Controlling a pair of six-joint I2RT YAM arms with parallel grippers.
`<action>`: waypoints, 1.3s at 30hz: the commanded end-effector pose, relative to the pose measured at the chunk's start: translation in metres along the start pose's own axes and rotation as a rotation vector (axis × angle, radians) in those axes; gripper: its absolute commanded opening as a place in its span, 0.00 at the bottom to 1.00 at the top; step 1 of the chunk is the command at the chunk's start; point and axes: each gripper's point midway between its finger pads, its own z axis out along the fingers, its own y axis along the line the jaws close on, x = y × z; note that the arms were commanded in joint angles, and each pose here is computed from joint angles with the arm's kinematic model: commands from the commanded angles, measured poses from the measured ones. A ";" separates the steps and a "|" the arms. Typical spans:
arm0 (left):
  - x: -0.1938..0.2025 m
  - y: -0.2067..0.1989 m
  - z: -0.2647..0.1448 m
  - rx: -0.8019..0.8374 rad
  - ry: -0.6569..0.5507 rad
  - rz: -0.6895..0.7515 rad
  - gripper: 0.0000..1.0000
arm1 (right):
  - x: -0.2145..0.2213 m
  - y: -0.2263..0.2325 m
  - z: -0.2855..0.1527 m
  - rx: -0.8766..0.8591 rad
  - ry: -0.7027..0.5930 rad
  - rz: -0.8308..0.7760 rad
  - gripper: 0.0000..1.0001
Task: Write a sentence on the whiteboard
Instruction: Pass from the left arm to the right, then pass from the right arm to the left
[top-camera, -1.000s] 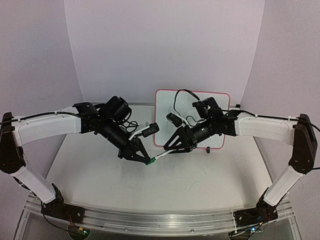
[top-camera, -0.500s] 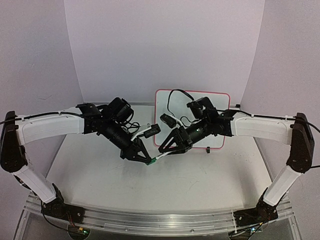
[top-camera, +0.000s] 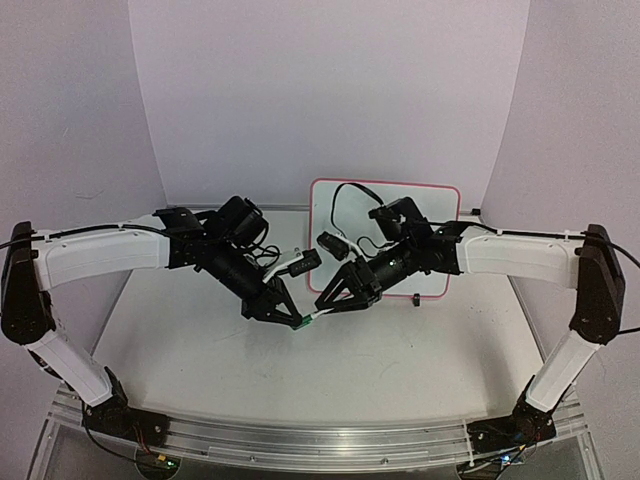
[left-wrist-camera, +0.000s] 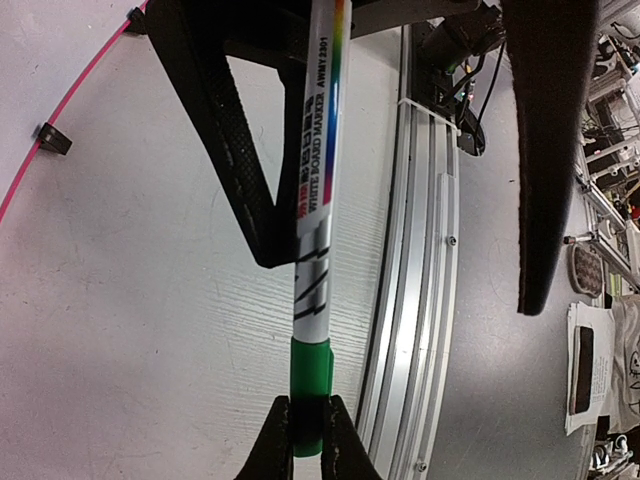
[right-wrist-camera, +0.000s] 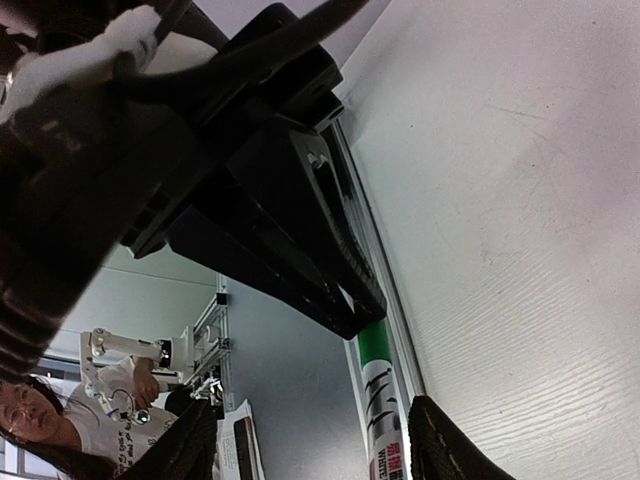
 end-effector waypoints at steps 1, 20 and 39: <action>-0.010 0.002 0.000 -0.010 -0.030 0.019 0.00 | -0.006 0.006 0.008 -0.014 0.006 -0.031 0.51; -0.011 0.000 -0.004 -0.013 -0.043 0.021 0.02 | -0.004 -0.013 0.009 0.068 -0.008 -0.047 0.00; -0.047 -0.030 -0.025 0.129 -0.356 -0.124 0.99 | -0.069 0.039 -0.042 0.132 -0.413 -0.175 0.00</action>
